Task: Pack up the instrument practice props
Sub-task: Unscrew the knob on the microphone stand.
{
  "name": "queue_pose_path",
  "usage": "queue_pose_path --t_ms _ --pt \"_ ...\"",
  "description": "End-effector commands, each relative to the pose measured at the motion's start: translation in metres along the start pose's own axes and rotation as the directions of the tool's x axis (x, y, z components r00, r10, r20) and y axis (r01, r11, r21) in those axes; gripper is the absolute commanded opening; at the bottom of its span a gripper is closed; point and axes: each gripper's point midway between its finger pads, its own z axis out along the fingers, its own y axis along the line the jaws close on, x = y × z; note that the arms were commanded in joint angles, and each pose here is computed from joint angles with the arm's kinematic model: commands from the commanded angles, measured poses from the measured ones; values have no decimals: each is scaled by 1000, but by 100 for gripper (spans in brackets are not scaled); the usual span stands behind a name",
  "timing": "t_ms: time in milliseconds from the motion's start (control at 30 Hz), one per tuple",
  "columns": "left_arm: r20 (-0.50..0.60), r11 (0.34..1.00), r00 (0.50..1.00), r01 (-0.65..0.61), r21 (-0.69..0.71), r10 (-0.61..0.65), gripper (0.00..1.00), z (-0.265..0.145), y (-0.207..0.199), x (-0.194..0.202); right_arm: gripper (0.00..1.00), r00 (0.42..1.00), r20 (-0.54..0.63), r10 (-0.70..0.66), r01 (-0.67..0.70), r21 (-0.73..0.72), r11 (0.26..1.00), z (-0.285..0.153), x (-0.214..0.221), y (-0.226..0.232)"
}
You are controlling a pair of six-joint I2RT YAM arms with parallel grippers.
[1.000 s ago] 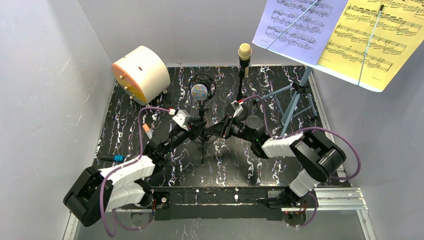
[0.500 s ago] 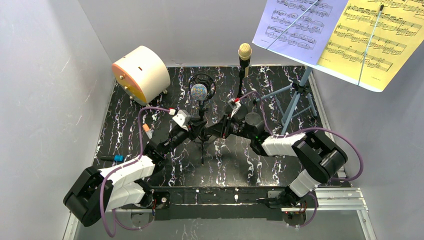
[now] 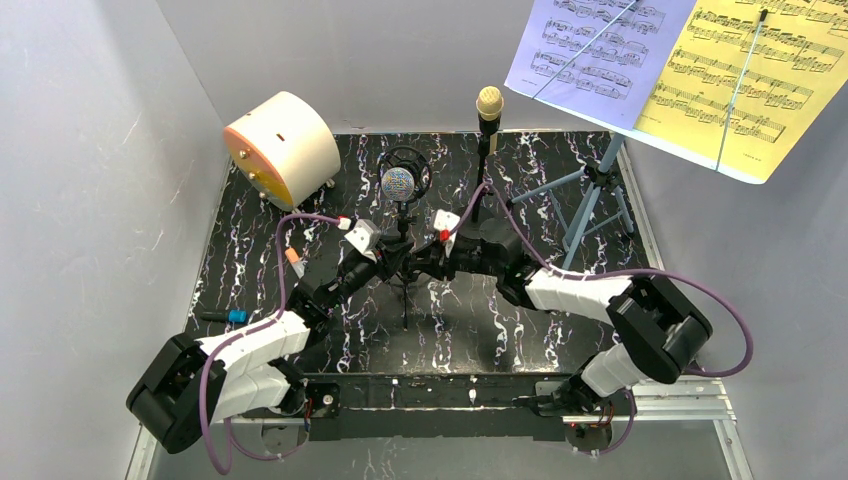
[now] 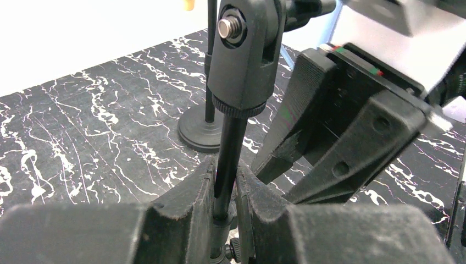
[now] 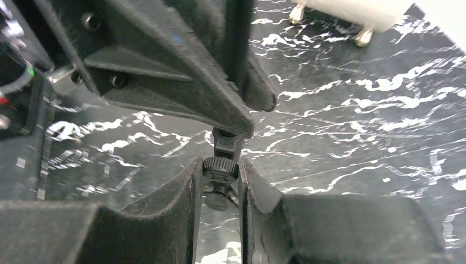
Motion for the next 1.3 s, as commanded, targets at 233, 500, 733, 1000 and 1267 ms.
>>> queue_pose_path --t_ms 233,500,733,1000,1267 --pt "-218 998 974 62 1 -60 0 -17 -5 60 1 667 -305 -679 727 71 683 -3 25 -25" --pt "-220 998 974 59 -16 -61 0 -18 -2 61 1 537 -339 -773 843 188 503 -3 -9 -27" --pt "-218 998 974 52 -24 -56 0 -18 -1 60 44 944 -127 -305 329 276 903 2 -17 -9" --pt "-222 998 974 50 -23 -54 0 -19 -1 61 67 918 214 334 -386 291 875 -14 -37 -8" --pt "-219 999 974 48 -24 -52 0 -19 -1 60 71 609 395 688 -776 117 620 -17 -40 -11"
